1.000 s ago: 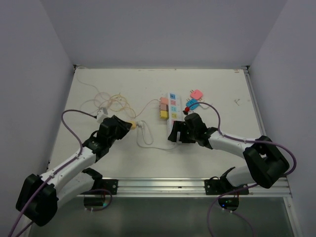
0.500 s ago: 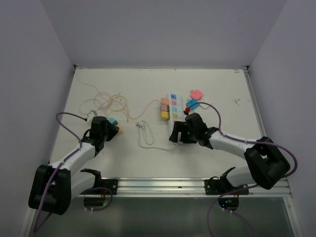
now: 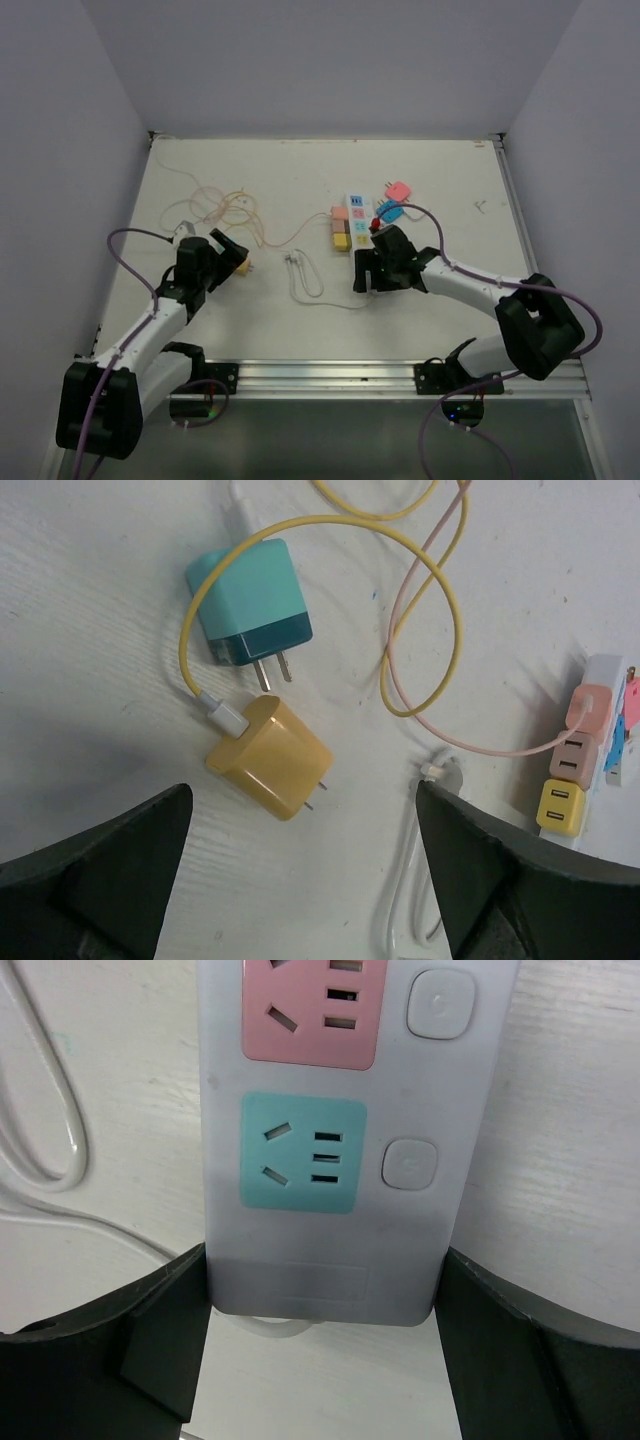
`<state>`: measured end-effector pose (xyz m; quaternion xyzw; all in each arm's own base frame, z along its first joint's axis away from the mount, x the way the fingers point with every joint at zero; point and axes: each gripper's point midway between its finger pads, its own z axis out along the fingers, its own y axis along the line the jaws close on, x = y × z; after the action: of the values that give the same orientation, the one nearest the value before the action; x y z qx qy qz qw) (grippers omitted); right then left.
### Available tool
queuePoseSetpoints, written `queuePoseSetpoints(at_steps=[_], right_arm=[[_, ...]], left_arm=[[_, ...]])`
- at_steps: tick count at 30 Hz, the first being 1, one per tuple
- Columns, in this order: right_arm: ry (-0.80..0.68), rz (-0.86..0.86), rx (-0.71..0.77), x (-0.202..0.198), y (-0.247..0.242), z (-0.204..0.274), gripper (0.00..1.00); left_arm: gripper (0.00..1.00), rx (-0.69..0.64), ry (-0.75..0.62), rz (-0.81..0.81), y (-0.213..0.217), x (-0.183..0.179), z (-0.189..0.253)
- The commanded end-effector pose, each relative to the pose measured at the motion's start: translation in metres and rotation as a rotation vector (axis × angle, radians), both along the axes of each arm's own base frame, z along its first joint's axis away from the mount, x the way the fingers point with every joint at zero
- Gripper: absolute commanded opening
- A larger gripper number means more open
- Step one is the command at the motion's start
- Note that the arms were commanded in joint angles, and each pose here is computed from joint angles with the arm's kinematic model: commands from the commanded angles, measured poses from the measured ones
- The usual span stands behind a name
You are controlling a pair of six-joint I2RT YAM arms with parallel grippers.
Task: Pull the plug off the socket
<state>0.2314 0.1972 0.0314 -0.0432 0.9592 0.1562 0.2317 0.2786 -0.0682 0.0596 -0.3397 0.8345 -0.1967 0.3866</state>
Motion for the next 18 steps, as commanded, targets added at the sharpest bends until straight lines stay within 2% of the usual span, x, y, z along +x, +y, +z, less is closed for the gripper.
queuePoseSetpoints(at_steps=[1,5,8,11,12,13,14,17,18], right_arm=[[0.048,0.024,-0.157,-0.006,-0.026,0.0,0.0],[0.083,0.039,-0.249,-0.009,-0.039,-0.002,0.0],[0.095,0.023,-0.288,-0.01,-0.046,-0.005,0.03],[0.093,0.014,-0.308,-0.01,-0.048,-0.007,0.16],[0.087,0.008,-0.313,-0.009,-0.049,-0.007,0.29],[0.077,-0.002,-0.327,-0.006,-0.05,-0.006,0.35],[0.078,-0.007,-0.332,-0.006,-0.05,-0.006,0.46],[0.073,-0.018,-0.357,-0.001,-0.051,-0.005,0.57],[0.077,-0.024,-0.365,-0.001,-0.051,-0.007,0.65]], left_arm=[[0.98,0.022,-0.041,-0.035,0.0,0.005,0.029],[1.0,0.048,-0.035,-0.085,-0.003,0.003,0.042],[1.0,0.114,-0.035,-0.114,0.002,0.003,0.052],[1.0,0.17,-0.043,-0.126,0.009,-0.001,0.06],[1.0,0.179,-0.054,-0.129,0.01,-0.002,0.064],[1.0,0.192,-0.049,-0.131,0.012,-0.004,0.065],[0.99,0.208,-0.054,-0.14,0.013,-0.005,0.068],[1.0,0.225,-0.063,-0.148,0.015,-0.008,0.072],[1.0,0.226,-0.067,-0.147,0.015,-0.008,0.073]])
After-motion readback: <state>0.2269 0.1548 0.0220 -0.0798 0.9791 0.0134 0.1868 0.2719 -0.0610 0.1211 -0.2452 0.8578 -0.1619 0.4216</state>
